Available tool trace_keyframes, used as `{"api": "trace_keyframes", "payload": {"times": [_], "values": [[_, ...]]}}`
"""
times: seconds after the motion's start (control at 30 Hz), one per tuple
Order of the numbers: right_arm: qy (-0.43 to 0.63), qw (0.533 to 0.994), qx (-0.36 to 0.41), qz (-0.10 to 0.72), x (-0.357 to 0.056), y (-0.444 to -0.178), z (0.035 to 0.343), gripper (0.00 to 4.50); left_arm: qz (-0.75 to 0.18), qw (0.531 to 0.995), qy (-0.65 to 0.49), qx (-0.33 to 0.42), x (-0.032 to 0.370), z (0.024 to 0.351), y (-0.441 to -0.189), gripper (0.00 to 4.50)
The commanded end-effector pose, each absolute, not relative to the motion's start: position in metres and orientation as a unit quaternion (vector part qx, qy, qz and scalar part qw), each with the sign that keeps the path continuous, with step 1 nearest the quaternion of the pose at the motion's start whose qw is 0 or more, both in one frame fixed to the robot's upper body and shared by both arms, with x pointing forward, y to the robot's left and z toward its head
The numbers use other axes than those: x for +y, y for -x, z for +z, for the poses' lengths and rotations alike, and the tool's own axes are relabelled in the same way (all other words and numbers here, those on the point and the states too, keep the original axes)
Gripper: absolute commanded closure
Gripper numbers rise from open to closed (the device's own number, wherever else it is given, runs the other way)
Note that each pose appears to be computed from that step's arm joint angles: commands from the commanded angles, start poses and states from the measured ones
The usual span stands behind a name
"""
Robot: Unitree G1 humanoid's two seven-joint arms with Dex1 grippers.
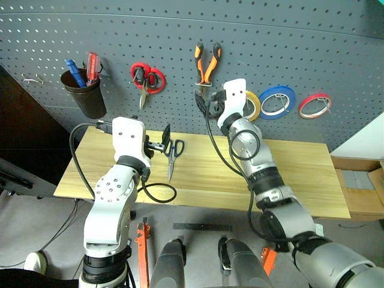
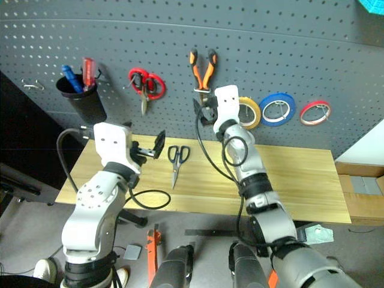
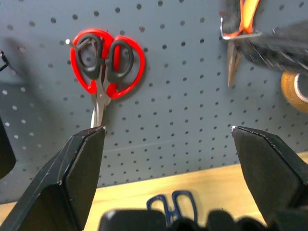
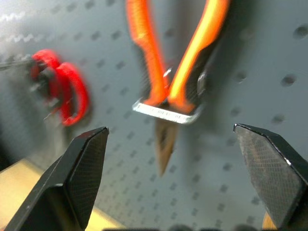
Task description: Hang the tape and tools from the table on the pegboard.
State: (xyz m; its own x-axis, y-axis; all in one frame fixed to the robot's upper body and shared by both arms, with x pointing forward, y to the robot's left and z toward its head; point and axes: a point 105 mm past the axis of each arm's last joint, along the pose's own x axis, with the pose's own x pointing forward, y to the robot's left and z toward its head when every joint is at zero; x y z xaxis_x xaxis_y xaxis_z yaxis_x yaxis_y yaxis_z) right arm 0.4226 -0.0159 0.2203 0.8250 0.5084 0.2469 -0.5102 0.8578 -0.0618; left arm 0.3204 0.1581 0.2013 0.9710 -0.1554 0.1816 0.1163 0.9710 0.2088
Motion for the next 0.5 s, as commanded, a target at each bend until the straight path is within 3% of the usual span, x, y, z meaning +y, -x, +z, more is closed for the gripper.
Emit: {"api": "trace_keyframes", "payload": {"times": [0.03, 0.27, 0.5], "values": [[-0.003, 0.938, -0.152, 0.31, -0.013, -0.399, 0.244, 0.01, -0.07, 0.985, -0.1, -0.126, 0.154, 0.21, -0.318, 0.0], [0.062, 0.905, -0.105, 0.407, -0.029, -0.367, 0.213, 0.01, -0.054, 0.992, -0.077, -0.081, 0.15, 0.187, -0.324, 0.0], [0.086, 0.864, -0.072, 0.492, -0.053, -0.337, 0.19, 0.01, -0.041, 0.999, -0.03, 0.013, 0.141, 0.139, -0.331, 0.0]]}}
